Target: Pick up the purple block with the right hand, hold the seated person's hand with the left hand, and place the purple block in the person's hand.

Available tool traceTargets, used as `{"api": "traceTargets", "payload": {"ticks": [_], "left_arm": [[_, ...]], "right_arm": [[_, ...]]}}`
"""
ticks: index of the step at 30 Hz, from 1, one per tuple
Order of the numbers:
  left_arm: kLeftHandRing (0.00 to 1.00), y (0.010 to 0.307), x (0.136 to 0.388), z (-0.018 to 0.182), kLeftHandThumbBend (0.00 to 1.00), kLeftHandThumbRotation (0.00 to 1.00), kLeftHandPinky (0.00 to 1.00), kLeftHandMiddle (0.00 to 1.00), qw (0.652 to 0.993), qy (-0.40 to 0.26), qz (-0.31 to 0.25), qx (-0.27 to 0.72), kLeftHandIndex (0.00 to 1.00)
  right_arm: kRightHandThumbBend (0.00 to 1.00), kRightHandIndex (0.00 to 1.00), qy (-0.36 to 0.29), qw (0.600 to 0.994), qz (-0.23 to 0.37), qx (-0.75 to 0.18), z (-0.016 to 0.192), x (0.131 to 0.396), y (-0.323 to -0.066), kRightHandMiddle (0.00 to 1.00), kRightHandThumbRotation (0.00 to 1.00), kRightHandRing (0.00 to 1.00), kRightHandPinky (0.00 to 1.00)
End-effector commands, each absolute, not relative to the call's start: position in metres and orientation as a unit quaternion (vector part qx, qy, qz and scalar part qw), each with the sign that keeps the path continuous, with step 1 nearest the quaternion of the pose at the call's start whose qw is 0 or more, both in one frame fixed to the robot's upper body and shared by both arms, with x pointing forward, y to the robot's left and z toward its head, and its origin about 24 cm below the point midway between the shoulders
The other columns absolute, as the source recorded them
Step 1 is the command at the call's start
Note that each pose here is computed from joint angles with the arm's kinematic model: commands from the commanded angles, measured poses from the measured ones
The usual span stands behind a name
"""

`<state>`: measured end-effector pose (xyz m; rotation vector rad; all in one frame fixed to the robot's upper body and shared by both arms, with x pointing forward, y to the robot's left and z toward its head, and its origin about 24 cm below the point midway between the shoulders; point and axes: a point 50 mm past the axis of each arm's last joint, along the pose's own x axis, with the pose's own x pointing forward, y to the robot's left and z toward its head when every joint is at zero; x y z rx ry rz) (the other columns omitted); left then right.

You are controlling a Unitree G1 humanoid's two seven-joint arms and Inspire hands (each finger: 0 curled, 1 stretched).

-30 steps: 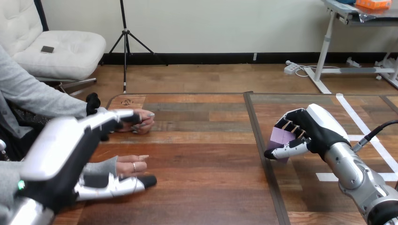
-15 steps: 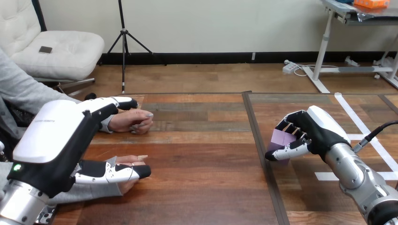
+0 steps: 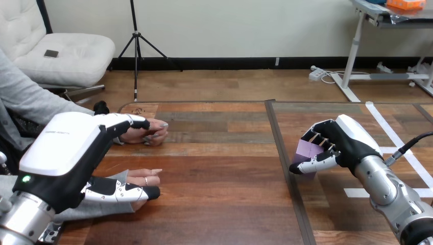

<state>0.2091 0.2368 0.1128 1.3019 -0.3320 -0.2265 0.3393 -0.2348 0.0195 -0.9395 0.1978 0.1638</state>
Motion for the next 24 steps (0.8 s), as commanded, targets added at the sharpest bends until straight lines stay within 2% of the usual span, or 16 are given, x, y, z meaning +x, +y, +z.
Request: {"api": "traceTargets", "payload": {"ticks": [1,24], "left_arm": [[0.73,0.238,0.225,0.12,1.0,0.49,0.63,0.77,0.76,-0.165,-0.094,0.621,0.75],[0.8,0.245,0.244,0.098,1.0,0.47,0.75,0.83,0.748,-0.115,-0.104,0.645,0.81]], "right_arm": [[0.7,0.49,0.037,0.89,0.053,-0.451,0.057,0.361,-0.232,0.49,0.0,0.46,0.41],[0.71,0.5,0.036,0.888,0.053,-0.454,0.057,0.36,-0.234,0.49,0.0,0.46,0.41]]}}
